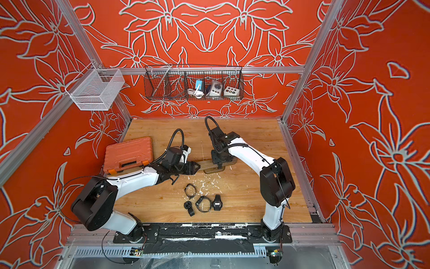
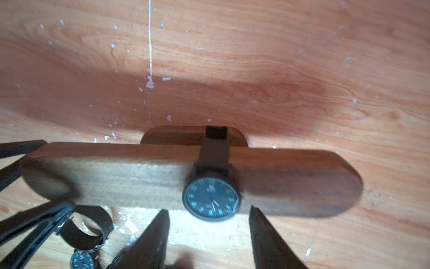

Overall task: Place watch on stand
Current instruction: Place the watch on the stand.

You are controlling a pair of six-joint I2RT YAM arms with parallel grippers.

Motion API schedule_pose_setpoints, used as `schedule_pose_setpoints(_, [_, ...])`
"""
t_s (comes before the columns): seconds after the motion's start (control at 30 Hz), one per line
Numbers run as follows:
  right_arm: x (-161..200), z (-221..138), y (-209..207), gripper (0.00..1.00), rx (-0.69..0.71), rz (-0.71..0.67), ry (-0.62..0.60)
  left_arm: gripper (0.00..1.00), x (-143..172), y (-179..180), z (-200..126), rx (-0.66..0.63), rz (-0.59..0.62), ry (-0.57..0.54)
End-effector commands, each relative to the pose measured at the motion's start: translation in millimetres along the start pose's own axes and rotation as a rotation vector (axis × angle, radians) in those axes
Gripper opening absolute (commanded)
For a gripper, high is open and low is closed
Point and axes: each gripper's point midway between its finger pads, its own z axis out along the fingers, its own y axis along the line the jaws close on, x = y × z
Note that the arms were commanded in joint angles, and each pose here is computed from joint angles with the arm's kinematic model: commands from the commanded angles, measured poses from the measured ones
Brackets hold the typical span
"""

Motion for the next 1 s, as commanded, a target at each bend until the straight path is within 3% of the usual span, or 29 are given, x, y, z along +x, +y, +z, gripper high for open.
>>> schedule_pose_setpoints(0.0, [5.0, -34.6, -16.8, 0.63, 0.048, 0.009, -0.088, 0.72, -14.5, -1.3, -25.8, -0.057, -0.013, -0.048])
schedule_pose_setpoints(0.17, [32.5, -54.6, -21.7, 0.65, -0.011, -0.008, -0.161, 0.82, -0.9, 20.8, -72.7, -0.176, -0.087, -0.092])
schedule_pose_setpoints(0.3, [64.2, -56.4, -20.5, 0.65, -0.057, -0.028, -0.178, 0.83, 18.1, 34.1, -111.0, -0.217, -0.118, -0.134])
schedule_pose_setpoints(0.47, [101.2, -54.3, -17.7, 0.65, -0.091, -0.036, -0.165, 0.81, 48.6, 46.8, -135.9, -0.246, -0.178, -0.104])
schedule_pose_setpoints(0.7, [117.9, -53.1, -17.9, 0.63, -0.143, -0.012, -0.214, 0.71, 83.4, 33.5, -119.3, -0.145, -0.249, 0.045])
schedule_pose_setpoints(0.97, [116.4, -48.5, -12.7, 0.62, -0.169, -0.009, -0.227, 0.68, 109.2, 16.8, -94.7, -0.120, -0.258, 0.109])
